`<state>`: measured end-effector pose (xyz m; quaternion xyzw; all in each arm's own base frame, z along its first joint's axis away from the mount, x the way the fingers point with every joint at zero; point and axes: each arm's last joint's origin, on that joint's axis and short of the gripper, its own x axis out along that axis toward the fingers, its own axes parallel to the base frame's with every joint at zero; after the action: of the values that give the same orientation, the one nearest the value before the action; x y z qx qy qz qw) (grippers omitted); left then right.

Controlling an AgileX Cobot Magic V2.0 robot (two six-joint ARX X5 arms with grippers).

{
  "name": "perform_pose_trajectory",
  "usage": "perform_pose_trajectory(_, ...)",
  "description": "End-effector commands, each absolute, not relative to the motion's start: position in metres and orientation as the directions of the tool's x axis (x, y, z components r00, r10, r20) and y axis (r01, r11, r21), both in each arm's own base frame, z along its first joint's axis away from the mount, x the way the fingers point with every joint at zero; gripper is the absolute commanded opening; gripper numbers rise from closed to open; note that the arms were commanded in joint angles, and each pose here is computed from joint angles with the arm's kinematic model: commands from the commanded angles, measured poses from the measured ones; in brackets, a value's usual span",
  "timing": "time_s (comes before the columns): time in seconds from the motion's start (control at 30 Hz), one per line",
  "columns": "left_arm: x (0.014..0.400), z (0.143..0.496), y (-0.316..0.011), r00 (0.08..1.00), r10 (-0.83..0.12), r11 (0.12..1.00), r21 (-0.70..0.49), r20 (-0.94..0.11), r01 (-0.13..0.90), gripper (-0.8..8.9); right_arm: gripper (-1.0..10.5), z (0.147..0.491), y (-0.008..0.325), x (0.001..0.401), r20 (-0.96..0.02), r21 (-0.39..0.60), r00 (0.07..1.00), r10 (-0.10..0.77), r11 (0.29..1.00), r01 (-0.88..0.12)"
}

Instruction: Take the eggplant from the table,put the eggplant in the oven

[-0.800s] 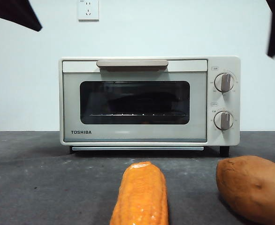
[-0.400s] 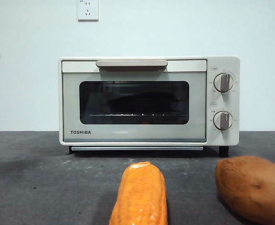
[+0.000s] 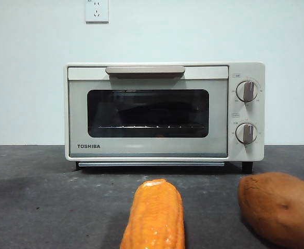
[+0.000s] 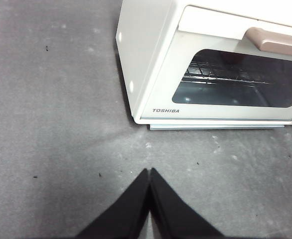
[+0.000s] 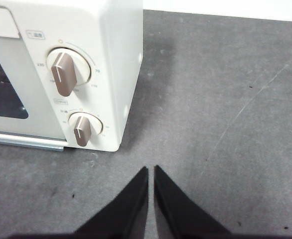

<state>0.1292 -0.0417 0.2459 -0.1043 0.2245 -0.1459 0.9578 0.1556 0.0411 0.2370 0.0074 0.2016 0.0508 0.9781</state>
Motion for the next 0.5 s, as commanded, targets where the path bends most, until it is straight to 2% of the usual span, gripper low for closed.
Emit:
perform_pose_trajectory(0.03,0.130,0.250,-0.042,0.861,-0.331,0.933,-0.272,-0.385,0.237,0.06,0.0,0.240,0.042,0.157,-0.380,0.047,0.920,0.102,0.995,-0.090)
perform_pose_trajectory(0.13,0.126,0.252,-0.042,0.865,-0.332,0.933,-0.268,-0.375,0.242,0.06,0.0,0.240,0.042,0.157,-0.380,0.047,0.920,0.102,0.995,-0.090)
perform_pose_trajectory(0.27,0.104,0.268,-0.029,0.942,-0.260,0.965,-0.039,-0.213,0.258,0.06,0.0,0.240,0.042,0.157,-0.380,0.047,0.920,0.102,0.995,-0.091)
perform_pose_trajectory(0.37,0.089,0.268,-0.017,0.979,-0.180,0.982,0.038,-0.097,0.184,0.06,0.0,0.240,0.042,0.157,-0.380,0.047,0.920,0.102,0.995,-0.090)
perform_pose_trajectory(0.5,0.083,0.247,-0.008,0.996,-0.086,0.996,0.038,-0.004,0.086,0.06,0.0,0.240,0.042,0.157,-0.380,0.047,0.920,0.102,0.995,-0.090)
